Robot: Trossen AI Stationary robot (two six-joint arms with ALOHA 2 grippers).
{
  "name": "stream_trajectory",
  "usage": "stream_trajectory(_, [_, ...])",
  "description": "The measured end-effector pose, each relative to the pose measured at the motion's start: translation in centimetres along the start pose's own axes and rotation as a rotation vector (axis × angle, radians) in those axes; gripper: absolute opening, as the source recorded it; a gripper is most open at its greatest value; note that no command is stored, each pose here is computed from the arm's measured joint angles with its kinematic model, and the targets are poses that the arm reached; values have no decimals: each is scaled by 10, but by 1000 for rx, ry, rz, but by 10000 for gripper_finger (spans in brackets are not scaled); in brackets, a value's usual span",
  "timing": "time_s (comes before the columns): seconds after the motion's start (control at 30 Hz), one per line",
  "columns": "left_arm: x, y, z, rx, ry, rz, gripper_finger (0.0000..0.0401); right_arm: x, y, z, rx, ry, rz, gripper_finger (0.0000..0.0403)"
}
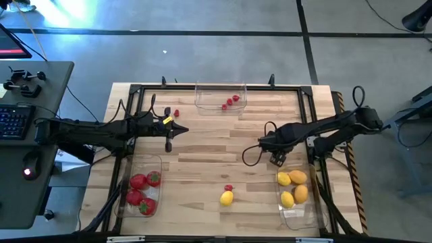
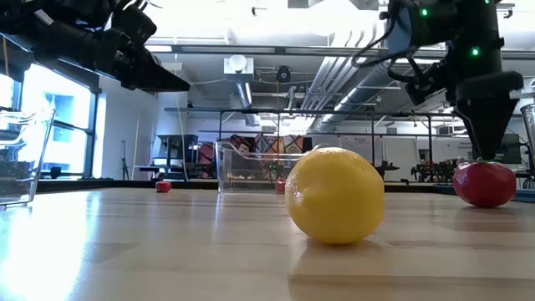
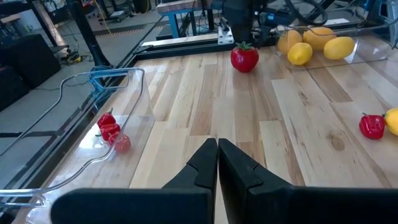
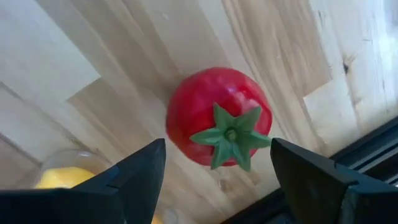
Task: Sort produce into baskets
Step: Put the red tomato into the bottom left transparent bin
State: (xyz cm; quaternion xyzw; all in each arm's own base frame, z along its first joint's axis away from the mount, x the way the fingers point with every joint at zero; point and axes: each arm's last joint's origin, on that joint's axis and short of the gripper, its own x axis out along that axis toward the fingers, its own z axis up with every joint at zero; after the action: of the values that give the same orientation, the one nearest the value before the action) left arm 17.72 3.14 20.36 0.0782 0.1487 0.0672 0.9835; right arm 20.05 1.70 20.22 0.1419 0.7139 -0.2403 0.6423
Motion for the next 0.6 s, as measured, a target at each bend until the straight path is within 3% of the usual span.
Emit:
stream_trajectory(0.33, [0, 0, 0, 0, 0, 0, 1, 30, -1, -6, -6, -10, 6, 282])
stream_trajectory(0.6, [0, 0, 0, 0, 0, 0, 1, 32, 0, -5, -21, -28, 19, 282])
